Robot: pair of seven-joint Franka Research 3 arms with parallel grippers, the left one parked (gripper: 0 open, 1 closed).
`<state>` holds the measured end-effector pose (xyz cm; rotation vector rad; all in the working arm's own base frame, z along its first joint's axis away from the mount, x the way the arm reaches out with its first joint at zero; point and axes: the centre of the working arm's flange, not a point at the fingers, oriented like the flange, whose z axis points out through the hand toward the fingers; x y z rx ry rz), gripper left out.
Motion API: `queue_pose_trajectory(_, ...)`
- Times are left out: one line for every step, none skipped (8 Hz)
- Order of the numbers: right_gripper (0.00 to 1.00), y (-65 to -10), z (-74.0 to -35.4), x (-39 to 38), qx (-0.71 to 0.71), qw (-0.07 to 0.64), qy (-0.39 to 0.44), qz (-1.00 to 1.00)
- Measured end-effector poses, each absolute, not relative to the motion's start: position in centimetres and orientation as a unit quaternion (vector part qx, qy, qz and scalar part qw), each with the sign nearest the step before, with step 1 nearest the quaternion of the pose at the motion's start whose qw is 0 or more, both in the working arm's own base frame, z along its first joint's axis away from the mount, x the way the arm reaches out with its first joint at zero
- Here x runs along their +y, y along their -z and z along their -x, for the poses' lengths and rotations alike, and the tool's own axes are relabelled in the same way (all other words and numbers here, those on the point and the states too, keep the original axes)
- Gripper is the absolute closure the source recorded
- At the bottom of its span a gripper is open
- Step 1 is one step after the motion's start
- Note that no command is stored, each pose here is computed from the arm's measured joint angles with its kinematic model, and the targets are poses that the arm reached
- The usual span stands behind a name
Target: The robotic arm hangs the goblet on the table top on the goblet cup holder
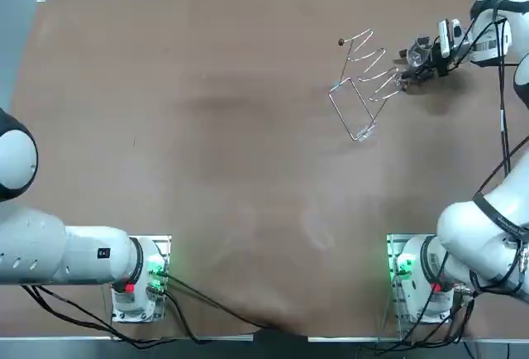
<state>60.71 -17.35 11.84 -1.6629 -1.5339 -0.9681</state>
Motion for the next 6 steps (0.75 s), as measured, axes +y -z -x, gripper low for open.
queue_pose_trajectory(0.02,-11.82,-60.73,-17.24,-0.587,0.334,0.371,0.637)
queue_pose_trajectory(0.03,-11.8,-60.72,-17.23,-0.587,0.334,0.371,0.637)
queue_pose_trajectory(0.08,-11.79,-60.72,-17.24,-0.586,0.334,0.372,0.637)
queue_pose_trajectory(0.14,-11.79,-60.72,-17.24,-0.586,0.334,0.372,0.638)
queue_pose_trajectory(0.26,-11.78,-60.72,-17.25,-0.586,0.334,0.372,0.638)
queue_pose_trajectory(0.3,-11.74,-60.68,-17.27,-0.586,0.334,0.372,0.638)
